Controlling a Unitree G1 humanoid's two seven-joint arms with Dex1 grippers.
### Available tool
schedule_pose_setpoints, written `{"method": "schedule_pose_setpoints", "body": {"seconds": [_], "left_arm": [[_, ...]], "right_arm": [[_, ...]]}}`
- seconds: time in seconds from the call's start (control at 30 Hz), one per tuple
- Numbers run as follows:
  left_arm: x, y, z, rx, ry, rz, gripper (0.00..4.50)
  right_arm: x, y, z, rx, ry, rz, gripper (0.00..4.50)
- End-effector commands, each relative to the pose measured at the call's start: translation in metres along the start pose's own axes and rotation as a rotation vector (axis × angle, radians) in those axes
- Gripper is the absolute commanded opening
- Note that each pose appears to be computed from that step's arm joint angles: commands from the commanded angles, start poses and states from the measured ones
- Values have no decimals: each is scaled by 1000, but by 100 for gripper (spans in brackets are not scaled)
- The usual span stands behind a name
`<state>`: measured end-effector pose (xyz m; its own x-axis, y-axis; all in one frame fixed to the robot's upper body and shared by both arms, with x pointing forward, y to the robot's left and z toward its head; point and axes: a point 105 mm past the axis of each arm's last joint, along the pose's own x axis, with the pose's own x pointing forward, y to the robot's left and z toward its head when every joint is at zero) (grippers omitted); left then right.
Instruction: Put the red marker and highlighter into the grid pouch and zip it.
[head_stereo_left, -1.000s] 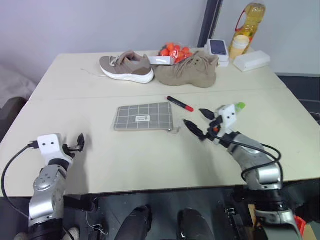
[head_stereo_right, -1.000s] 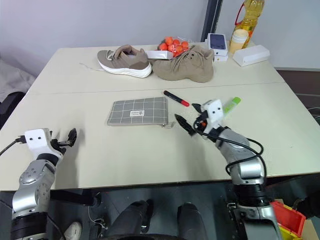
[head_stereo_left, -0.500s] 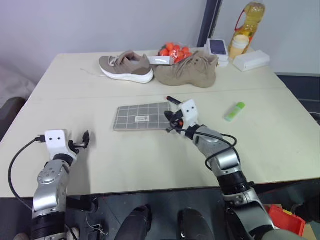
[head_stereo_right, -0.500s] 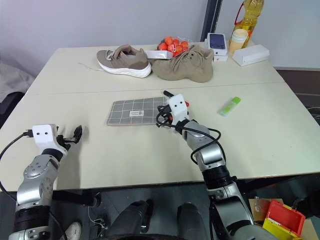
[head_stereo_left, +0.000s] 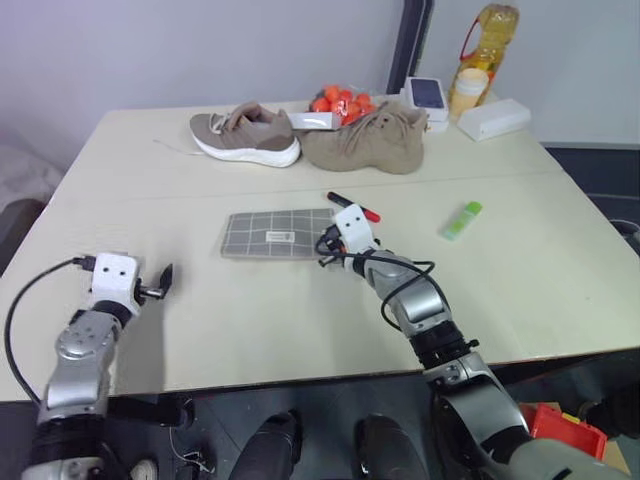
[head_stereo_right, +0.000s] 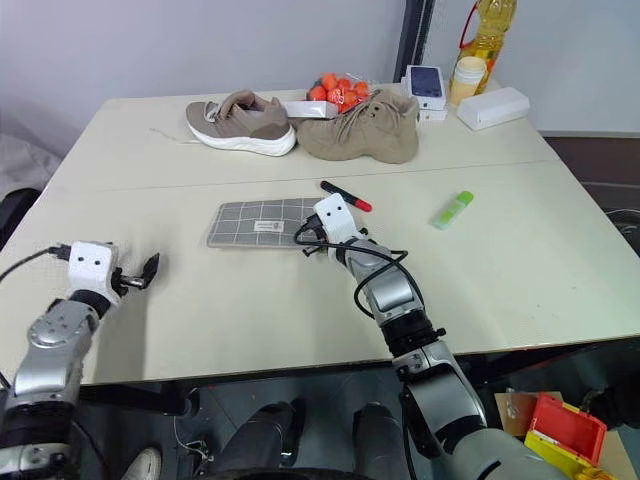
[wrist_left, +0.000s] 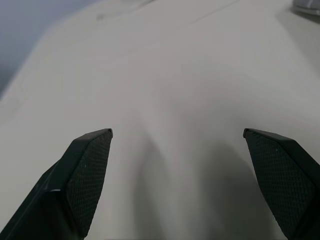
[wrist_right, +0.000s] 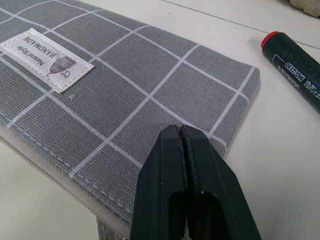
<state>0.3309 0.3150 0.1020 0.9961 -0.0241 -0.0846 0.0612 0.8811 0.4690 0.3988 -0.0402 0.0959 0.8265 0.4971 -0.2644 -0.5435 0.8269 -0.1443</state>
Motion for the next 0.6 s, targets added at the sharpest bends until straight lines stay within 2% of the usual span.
{"method": "schedule_pose_setpoints", "body": {"seconds": [0.03,0.3,0.6], "left_arm": [[19,-10,17,179,-86,-120,450],[49,-56,39,489,-230,-444,450],[61,-80,63,566,-340,-565,450]], "right_arm": [[3,6,9,-1,-27,19,9],[4,9,13,-8,-41,25,9],[0,6,12,-6,-47,-1,9]]}}
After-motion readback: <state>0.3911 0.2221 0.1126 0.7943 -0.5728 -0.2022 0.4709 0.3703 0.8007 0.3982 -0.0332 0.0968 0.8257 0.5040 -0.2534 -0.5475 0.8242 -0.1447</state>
